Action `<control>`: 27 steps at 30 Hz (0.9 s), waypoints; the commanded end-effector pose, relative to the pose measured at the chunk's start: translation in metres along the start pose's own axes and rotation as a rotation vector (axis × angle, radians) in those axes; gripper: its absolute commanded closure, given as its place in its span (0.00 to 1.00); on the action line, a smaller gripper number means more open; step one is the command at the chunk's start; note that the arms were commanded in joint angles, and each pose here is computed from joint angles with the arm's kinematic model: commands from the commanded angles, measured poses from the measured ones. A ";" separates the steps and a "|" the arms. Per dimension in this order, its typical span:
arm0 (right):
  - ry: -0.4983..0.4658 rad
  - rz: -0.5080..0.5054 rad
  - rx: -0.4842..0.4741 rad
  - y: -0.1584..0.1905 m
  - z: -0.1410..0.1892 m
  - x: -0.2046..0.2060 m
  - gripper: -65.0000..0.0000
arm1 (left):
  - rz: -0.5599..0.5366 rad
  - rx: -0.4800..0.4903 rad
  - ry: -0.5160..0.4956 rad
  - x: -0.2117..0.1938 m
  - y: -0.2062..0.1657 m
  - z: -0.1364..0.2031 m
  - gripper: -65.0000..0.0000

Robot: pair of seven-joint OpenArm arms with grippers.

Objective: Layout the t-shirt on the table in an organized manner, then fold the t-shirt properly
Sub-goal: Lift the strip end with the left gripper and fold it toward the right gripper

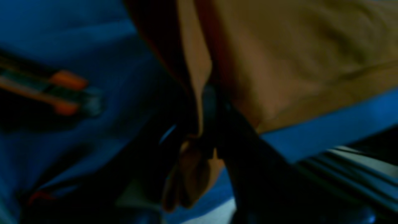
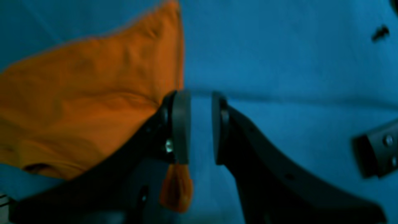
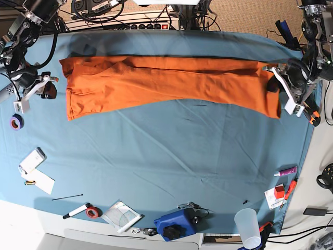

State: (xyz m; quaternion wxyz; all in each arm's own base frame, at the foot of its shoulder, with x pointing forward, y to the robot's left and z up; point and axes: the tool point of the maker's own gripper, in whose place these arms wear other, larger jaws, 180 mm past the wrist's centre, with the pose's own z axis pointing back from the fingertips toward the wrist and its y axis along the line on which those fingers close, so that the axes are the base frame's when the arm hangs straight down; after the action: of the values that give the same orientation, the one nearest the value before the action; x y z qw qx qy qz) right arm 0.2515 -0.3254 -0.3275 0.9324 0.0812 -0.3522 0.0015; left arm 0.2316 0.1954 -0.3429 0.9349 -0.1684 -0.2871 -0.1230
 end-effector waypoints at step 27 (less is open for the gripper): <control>-0.064 0.026 -0.008 -0.003 0.007 0.021 0.80 | -0.338 -0.340 -0.266 0.051 -0.266 -0.043 1.00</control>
State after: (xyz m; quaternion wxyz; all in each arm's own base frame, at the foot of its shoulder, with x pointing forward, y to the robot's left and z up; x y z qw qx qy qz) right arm 0.2544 -0.3246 -0.3250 0.9301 0.0836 -0.3576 0.0017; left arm 0.2035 -0.0682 -0.2945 0.8254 -0.2771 -0.3867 -0.3041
